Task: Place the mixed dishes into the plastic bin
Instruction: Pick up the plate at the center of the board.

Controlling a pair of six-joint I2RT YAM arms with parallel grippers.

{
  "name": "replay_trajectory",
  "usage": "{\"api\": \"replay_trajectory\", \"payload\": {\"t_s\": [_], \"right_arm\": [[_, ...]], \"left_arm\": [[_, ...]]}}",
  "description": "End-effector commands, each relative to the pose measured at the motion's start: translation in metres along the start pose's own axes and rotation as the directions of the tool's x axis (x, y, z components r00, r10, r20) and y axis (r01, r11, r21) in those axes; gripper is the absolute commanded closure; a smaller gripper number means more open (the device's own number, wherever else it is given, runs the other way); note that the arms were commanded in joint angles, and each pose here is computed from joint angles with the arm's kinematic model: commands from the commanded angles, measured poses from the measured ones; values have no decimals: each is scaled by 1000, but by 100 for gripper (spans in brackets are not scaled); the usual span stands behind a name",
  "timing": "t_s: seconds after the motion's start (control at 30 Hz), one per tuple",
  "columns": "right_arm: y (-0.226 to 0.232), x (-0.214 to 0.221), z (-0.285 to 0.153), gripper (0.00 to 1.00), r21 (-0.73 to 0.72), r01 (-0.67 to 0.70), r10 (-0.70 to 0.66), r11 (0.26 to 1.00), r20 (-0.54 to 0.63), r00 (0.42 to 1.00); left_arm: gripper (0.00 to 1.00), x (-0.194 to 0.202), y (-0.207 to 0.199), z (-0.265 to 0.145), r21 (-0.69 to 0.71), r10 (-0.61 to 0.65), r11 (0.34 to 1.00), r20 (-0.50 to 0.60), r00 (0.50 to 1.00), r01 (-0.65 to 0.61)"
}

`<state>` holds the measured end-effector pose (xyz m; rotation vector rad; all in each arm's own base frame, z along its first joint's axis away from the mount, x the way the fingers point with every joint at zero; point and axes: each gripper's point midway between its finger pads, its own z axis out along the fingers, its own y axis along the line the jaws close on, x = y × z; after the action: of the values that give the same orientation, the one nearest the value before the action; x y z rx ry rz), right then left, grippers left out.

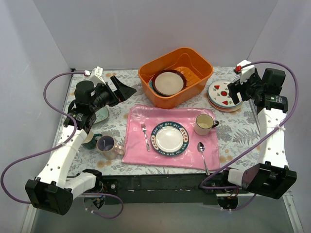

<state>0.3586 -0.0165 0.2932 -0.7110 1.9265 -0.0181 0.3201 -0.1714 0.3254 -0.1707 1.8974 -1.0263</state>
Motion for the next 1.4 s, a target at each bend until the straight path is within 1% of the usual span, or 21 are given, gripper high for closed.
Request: {"api": "replay_trajectory", "payload": {"t_s": [0.0, 0.03, 0.13, 0.23, 0.3, 0.33, 0.4, 0.43, 0.6, 0.67, 0.77, 0.9, 1.0, 1.17, 1.37], "right_arm": [[-5, 29, 13, 16, -7, 66, -66, 998, -84, 994], [-6, 34, 17, 16, -15, 101, -102, 995, -97, 990], [-6, 55, 36, 20, -65, 144, -152, 987, -132, 979], [-4, 63, 52, 23, -115, 161, -176, 980, -136, 975], [-3, 67, 62, 27, -134, 166, -183, 977, -128, 975], [3, 72, 69, 28, -166, 159, -180, 973, -120, 976], [9, 77, 80, 32, -203, 194, -217, 960, -96, 972], [20, 88, 87, 33, -245, 196, -224, 949, -91, 970], [42, 103, 113, 35, -316, 372, -398, 873, -21, 917], [46, 107, 125, 37, -324, 400, -426, 857, -9, 905], [43, 112, 141, 42, -326, 406, -437, 853, -23, 899], [41, 123, 156, 52, -340, 395, -437, 853, -52, 898], [39, 131, 163, 55, -348, 399, -447, 848, -66, 892], [33, 133, 175, 60, -333, 391, -438, 858, -77, 895], [25, 132, 186, 63, -313, 391, -437, 866, -90, 895]], "left_arm": [[2, 1, -5, -12, 5, -15, 1000, 8, 1000, 15], [2, -1, -6, -12, 4, -14, 1000, 9, 1000, 14], [2, -3, -7, -10, -10, -33, 999, 0, 999, 33], [2, -4, -9, -9, -12, -44, 999, -17, 999, 44], [2, -5, -9, -9, -19, -53, 998, -15, 999, 52], [2, -5, -9, -8, -22, -58, 998, -16, 998, 58], [2, -4, -9, -8, -20, -67, 998, -22, 997, 67], [2, -3, -8, -6, -24, -76, 997, -26, 997, 75], [2, -8, -9, 0, -26, -82, 996, -27, 996, 81], [2, -9, -7, 5, -31, -85, 996, -32, 996, 84], [2, -12, -6, 9, -37, -85, 996, -30, 996, 83], [2, -13, -2, 12, -52, -88, 995, -27, 996, 86], [2, -12, 1, 16, -59, -92, 994, -32, 995, 90], [2, -11, 6, 20, -73, -97, 993, -32, 995, 95], [2, -12, 7, 25, -73, -102, 992, -40, 994, 98]]}}
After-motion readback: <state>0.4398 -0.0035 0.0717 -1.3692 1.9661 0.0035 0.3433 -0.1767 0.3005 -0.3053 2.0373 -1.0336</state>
